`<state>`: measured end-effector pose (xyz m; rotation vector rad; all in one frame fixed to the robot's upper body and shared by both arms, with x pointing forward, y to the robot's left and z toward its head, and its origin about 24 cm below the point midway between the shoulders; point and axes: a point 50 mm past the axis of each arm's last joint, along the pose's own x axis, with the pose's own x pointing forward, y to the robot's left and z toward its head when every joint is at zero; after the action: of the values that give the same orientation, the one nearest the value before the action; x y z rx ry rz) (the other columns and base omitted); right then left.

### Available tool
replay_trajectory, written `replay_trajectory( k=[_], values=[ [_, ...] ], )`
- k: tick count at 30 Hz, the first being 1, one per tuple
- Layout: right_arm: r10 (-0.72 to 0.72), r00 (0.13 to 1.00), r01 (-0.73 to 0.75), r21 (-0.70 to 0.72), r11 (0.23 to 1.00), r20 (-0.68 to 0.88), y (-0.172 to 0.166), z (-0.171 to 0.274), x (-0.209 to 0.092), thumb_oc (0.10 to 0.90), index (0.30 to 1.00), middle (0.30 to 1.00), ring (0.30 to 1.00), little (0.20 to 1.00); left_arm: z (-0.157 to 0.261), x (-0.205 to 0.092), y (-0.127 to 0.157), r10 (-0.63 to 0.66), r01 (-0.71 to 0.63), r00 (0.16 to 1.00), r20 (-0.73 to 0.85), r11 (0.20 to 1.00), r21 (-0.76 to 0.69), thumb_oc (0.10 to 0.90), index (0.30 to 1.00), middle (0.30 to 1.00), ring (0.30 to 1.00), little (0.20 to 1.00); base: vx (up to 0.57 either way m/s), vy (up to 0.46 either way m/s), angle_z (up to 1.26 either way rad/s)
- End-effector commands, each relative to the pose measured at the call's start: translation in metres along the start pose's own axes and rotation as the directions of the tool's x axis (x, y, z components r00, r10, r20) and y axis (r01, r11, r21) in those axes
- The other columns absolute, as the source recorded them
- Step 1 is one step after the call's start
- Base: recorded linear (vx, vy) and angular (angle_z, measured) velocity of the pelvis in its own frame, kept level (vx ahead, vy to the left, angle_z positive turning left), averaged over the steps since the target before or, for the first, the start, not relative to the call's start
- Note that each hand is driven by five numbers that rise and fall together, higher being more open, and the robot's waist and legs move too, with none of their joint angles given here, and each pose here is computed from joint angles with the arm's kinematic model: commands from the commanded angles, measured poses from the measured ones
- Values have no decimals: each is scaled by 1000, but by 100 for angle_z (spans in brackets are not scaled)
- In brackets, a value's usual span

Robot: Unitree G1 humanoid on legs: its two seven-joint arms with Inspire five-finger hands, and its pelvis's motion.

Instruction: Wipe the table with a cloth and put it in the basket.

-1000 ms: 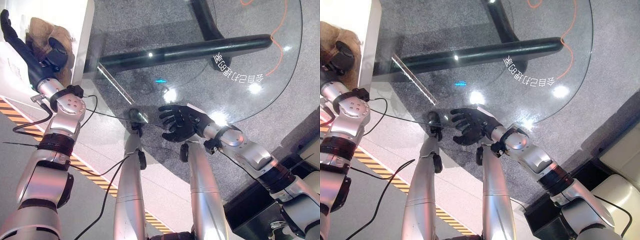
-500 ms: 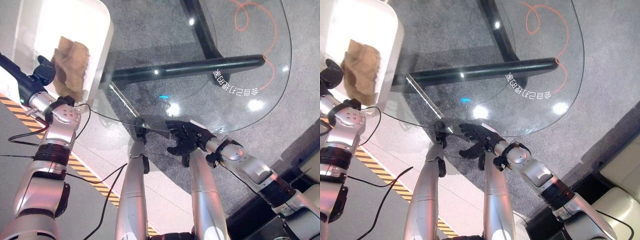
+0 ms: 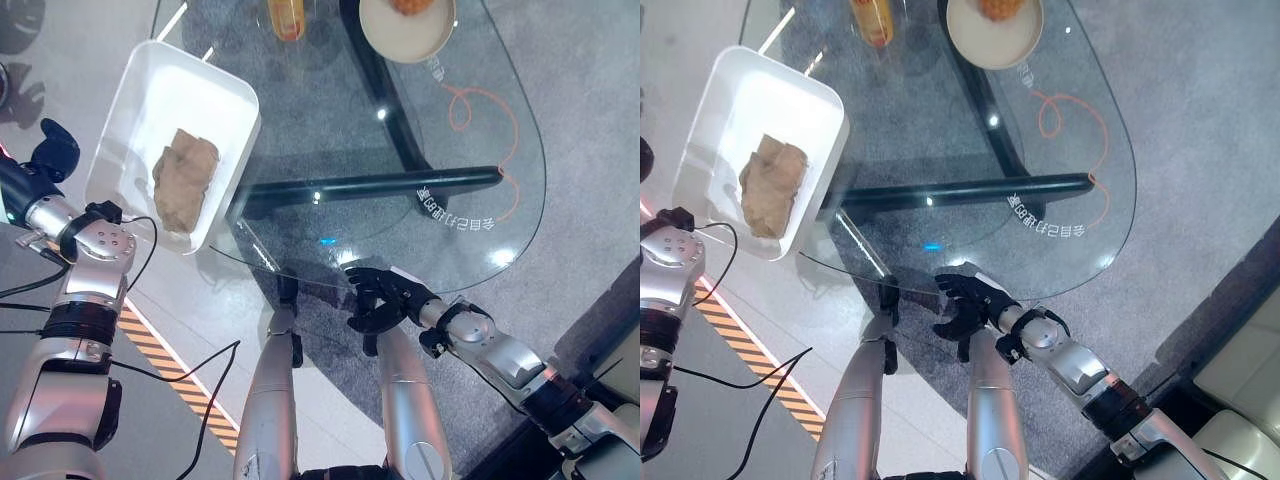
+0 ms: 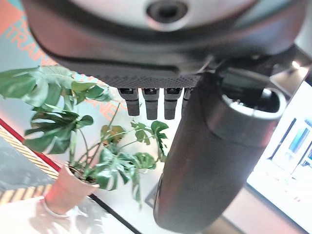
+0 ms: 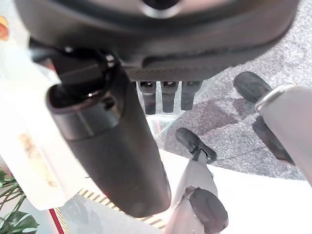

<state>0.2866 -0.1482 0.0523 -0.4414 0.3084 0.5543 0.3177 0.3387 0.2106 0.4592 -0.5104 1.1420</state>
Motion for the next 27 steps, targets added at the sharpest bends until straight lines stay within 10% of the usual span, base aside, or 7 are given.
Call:
replay_trajectory(
  k=[1,13,19,27],
  values=[
    [25,995,-24,-12,1000,97,8,4,-8,800,900,900,900,900,15,12,19,-17,26,990,138,997,-66,800,900,900,900,900,-74,-138,-4],
    [-49,997,57,135,989,-61,26,-78,-29,800,900,900,900,900,-58,-113,27,-492,475,861,-128,868,-144,800,900,900,900,900,-2,-93,-4],
    [-95,954,160,219,963,-283,43,-133,-43,800,900,900,900,900,-111,-194,35,-741,694,526,-416,657,-293,800,900,900,900,900,47,-64,-4],
    [-63,804,278,280,919,-591,75,-199,-61,800,900,900,900,900,-170,-312,77,-656,765,72,-751,520,-381,800,900,900,900,900,110,-88,-3]
  ],
)
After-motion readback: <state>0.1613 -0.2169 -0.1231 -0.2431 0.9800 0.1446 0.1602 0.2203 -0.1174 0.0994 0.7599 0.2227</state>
